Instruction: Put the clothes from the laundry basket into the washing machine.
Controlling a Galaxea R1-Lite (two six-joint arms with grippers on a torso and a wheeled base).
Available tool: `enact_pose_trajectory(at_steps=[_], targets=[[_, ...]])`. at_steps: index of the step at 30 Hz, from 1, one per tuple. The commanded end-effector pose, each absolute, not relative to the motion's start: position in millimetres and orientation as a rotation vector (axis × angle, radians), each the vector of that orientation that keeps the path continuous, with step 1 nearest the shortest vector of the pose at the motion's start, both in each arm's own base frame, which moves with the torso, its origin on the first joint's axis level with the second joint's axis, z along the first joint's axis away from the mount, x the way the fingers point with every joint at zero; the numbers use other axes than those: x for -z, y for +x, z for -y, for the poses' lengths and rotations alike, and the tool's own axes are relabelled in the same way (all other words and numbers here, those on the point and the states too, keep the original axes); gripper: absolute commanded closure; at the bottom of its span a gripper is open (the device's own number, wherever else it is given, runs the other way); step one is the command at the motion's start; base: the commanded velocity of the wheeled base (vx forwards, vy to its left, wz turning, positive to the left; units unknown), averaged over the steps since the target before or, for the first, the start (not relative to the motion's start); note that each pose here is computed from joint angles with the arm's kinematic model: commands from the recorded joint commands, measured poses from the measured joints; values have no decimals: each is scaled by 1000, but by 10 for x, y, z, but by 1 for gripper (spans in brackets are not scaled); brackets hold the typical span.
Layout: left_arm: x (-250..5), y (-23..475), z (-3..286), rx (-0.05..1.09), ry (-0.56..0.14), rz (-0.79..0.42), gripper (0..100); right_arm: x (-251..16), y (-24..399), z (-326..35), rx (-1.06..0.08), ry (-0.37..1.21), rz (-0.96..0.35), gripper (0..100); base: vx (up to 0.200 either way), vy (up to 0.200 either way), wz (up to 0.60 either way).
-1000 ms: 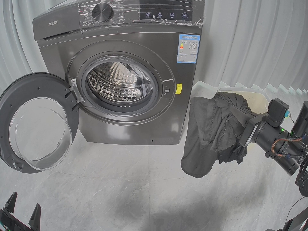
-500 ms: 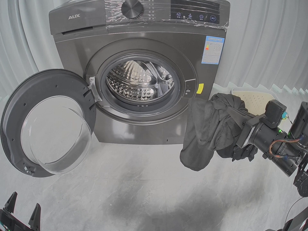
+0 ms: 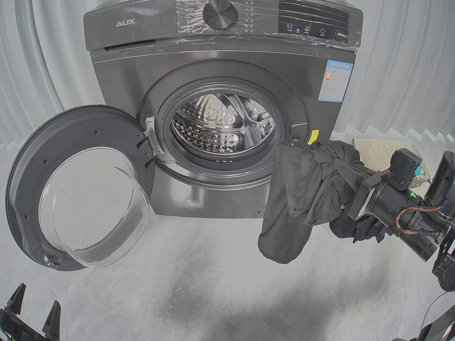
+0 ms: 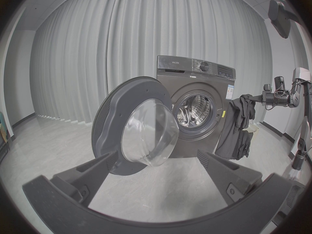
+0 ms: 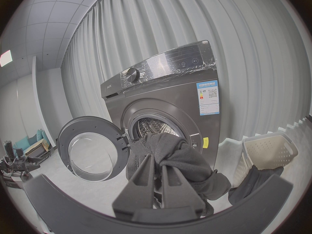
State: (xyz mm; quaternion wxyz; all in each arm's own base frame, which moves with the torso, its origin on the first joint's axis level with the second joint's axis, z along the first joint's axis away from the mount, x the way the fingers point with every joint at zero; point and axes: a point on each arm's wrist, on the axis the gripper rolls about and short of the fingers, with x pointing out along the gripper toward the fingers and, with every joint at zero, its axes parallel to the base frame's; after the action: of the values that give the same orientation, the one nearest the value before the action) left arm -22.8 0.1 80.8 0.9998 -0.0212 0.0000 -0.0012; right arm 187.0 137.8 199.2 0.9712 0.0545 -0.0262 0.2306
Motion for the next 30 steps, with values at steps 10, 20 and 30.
enact_pose_trajectory(at_steps=[10, 20, 30], targets=[[-761, -229, -1, -3, -34, 3, 0, -1940, 1815, -1386, -488, 100, 35, 100, 60, 0, 0], [-761, -229, -1, -1, -25, 3, 0, -1912, 1833, -1401, -488, 87, 26, 100, 0, 0, 0], [-759, -229, -1, -2, -25, 2, 0, -1902, 1817, -1384, -486, 91, 23, 100, 0, 0, 0]])
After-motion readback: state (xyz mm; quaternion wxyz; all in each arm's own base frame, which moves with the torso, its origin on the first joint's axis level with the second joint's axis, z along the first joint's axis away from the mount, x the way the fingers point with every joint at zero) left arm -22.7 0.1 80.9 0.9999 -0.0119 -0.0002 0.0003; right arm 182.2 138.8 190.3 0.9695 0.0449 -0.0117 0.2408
